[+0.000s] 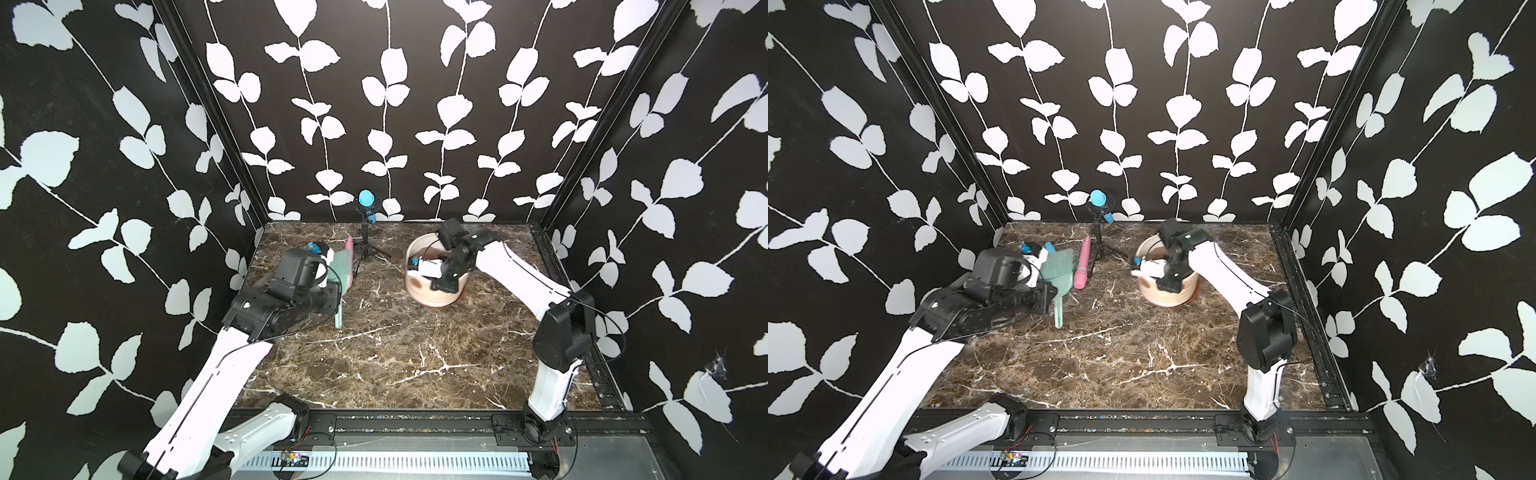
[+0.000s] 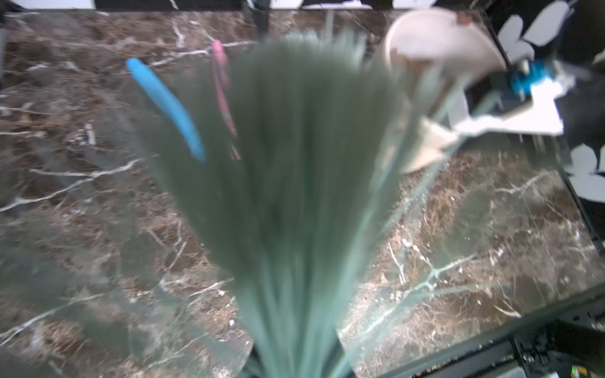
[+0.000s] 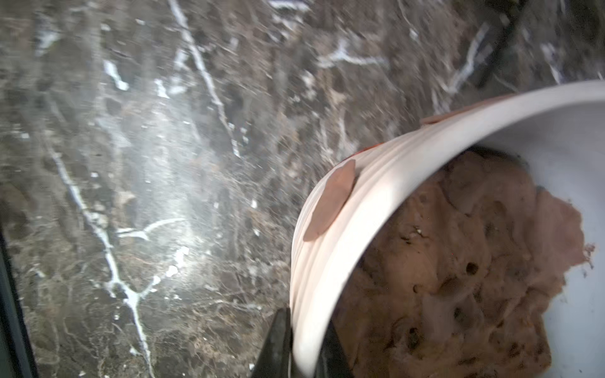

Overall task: Scrub the dried mud off the ceramic pot
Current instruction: Move the pot to the center of the board, then adjust the brush.

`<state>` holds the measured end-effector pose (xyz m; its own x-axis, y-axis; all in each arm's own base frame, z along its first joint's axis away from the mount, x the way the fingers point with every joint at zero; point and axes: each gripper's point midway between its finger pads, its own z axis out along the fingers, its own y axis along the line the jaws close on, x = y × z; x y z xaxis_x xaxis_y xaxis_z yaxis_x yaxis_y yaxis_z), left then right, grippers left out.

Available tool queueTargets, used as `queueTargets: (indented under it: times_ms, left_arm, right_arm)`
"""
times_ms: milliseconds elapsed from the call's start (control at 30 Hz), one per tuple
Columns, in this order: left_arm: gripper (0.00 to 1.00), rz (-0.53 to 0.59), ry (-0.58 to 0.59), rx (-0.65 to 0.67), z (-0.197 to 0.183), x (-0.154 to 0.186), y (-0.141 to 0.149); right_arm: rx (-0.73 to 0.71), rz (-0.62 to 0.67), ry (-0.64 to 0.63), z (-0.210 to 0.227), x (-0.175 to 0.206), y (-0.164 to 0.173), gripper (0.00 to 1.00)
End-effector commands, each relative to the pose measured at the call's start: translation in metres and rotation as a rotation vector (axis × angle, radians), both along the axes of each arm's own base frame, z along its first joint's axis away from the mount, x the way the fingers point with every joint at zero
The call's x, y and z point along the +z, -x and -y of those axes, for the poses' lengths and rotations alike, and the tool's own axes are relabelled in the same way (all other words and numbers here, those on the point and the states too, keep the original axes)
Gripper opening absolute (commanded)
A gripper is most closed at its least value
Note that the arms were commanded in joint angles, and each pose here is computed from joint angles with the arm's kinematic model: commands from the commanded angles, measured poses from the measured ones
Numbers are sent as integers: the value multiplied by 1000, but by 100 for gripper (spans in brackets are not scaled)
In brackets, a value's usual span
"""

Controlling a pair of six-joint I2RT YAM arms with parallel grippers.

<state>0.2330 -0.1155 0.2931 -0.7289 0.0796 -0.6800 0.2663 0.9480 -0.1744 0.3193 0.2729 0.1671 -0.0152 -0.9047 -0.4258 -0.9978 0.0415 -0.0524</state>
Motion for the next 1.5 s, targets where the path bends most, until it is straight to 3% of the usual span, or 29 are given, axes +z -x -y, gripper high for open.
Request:
queueTargets:
  times_ms: [0,267,333,500,600,633,700,767,800,933,1000,1100,1200,1333,1467]
  left_arm:
    - [0,6,-2,25,-9,7,7]
    - [0,32,31,-2,-7,17,15]
    - [0,48,71,-55,3,22,18]
    - [0,78,242,-213,38,40,27]
    - [0,83,331,-241,50,47,28]
    - [0,86,358,-243,53,50,27]
    - [0,94,415,-247,60,53,25]
    - [0,105,478,-250,67,57,21]
    - [0,109,519,-251,71,60,18]
    - [0,127,788,-305,99,86,8]
    - [0,145,915,-330,108,102,2]
    - [0,175,1035,-343,116,117,-9]
    - [0,206,1120,-376,124,131,-13]
    - [0,205,1168,-412,136,138,-13]
    - [0,224,1197,-435,144,145,-11]
  right_arm:
    - [115,67,-192,-27,52,17,2]
    - [356,81,-234,-59,51,67,1]
    - [359,91,-230,-61,48,67,8]
    - [298,99,-220,-57,54,65,29]
    - [202,129,-269,-53,66,65,44]
    - [166,137,-301,-52,72,66,57]
    - [101,150,-392,-52,93,73,64]
    - [4,149,-493,-50,119,76,98]
    - [-67,138,-544,-48,131,76,100]
    - [-543,54,-751,-20,174,58,100]
    - [-686,-91,-872,-14,180,63,100]
    - [-674,-337,-1078,-25,195,84,100]
    - [-686,-571,-1198,-33,204,95,100]
    - [-702,-767,-1361,-33,221,95,96]
    - [-709,-943,-1550,-29,245,85,87]
